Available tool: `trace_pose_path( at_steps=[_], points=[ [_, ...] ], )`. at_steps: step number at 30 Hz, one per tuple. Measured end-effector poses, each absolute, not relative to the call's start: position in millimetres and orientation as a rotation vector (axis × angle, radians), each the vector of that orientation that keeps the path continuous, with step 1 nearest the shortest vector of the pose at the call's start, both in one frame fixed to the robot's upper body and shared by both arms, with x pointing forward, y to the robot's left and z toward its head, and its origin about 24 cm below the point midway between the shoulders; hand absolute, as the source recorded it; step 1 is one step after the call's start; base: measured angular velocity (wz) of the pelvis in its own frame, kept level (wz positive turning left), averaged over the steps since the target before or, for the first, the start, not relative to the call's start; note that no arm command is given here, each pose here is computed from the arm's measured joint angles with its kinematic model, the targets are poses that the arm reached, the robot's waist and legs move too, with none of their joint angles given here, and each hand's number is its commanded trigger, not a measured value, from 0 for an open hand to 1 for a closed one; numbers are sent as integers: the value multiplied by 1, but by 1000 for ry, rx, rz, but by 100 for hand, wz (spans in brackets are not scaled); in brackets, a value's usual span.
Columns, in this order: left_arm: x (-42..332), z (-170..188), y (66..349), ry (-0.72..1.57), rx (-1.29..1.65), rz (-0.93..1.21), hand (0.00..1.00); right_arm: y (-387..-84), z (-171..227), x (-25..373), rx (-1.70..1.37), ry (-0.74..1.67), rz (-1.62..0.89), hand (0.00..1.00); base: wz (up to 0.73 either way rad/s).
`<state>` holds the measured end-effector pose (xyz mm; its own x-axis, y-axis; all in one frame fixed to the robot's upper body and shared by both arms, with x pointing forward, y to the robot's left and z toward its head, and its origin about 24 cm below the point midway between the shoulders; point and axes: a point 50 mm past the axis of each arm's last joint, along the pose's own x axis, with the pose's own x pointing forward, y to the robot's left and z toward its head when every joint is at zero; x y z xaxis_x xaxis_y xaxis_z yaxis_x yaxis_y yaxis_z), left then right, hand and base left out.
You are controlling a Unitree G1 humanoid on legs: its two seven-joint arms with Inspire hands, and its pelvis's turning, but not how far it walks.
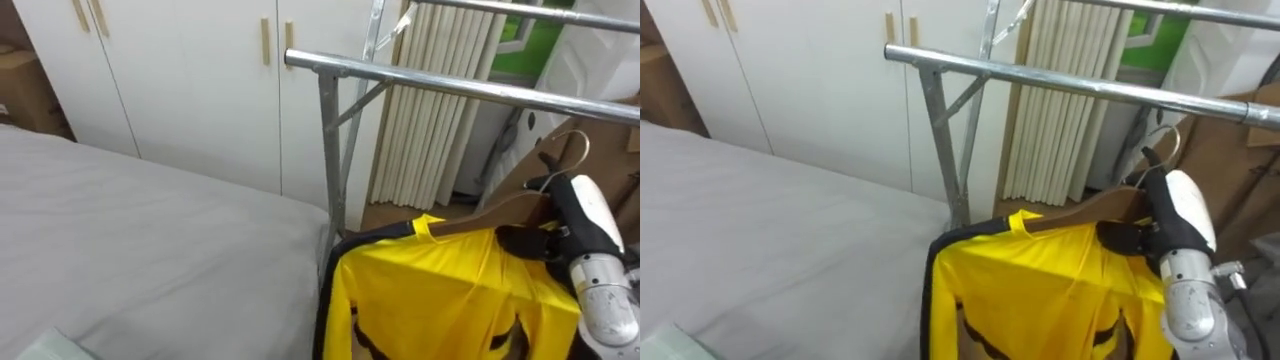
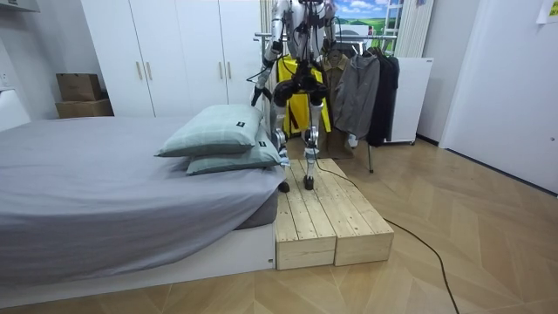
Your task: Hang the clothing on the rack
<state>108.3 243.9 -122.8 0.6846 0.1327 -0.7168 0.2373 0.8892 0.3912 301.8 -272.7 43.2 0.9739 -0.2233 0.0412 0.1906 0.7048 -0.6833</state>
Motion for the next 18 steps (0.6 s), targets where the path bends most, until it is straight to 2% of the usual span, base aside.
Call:
trace_pose_path(
  at_steps=[4, 11, 18],
  points=[
    [104, -123, 255, 848, 478, 0, 0, -283, 47, 301, -796, 65, -252, 100, 0],
    [113, -122, 260, 842, 477, 35, 0, -285, 46, 300, -793, 78, -260, 100, -5],
    [114, -121, 259, 816, 477, 26, 0, -288, 43, 298, -794, 93, -268, 100, 26]
  ],
)
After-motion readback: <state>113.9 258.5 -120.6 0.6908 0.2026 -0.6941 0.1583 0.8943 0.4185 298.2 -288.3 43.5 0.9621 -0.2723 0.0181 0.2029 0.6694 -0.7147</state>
